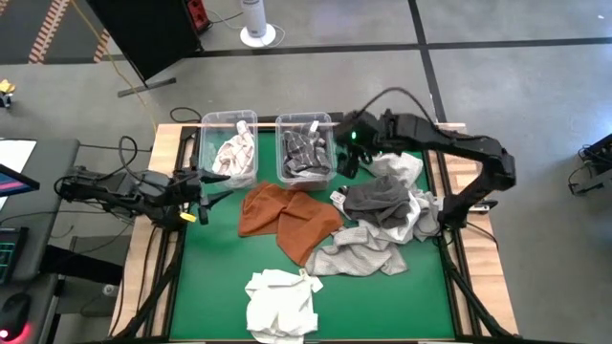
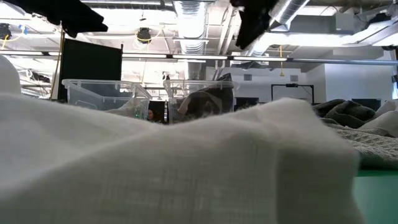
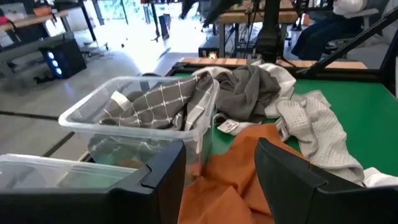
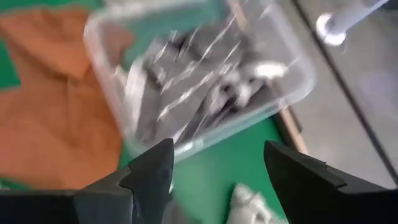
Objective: Sort towels by color in basket
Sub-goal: Put the white towel into the left transparent bin
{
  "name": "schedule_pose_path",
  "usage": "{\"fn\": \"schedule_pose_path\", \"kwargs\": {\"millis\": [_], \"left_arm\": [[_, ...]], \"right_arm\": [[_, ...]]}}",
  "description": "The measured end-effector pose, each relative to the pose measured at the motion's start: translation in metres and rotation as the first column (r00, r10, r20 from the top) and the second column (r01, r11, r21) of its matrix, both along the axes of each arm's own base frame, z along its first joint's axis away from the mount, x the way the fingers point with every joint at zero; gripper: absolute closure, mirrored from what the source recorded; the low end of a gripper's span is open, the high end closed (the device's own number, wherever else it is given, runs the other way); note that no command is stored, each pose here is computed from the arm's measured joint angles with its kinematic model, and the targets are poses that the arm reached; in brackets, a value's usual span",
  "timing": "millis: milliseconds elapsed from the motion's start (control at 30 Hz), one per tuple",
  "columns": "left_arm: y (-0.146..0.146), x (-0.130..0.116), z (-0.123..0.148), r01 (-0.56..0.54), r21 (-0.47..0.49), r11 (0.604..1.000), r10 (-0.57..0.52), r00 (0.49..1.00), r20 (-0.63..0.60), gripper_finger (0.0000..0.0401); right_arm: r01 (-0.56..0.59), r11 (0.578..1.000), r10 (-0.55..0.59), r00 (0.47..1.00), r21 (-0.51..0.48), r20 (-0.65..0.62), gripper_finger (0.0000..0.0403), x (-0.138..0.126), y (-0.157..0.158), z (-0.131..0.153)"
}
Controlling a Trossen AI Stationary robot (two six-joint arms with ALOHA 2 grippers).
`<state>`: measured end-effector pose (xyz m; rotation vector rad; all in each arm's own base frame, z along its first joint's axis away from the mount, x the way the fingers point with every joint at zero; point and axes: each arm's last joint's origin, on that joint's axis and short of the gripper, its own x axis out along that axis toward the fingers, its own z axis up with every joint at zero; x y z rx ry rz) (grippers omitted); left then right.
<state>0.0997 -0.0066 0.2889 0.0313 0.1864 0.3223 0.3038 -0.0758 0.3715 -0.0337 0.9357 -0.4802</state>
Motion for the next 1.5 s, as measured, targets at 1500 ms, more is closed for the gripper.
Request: {"fn": "schedule_pose_path", "kwargs": {"millis": [1500], "left_arm": [[-0.053,0.168,-0.087,0.371,-0.233,0.899,-0.431,0.658,-0.618,0.0221]], "right_arm": [[-0.022,0.981,0.075,0.959,-0.191,0.274,0.0122,-0.029,0.141,-0.069]]}}
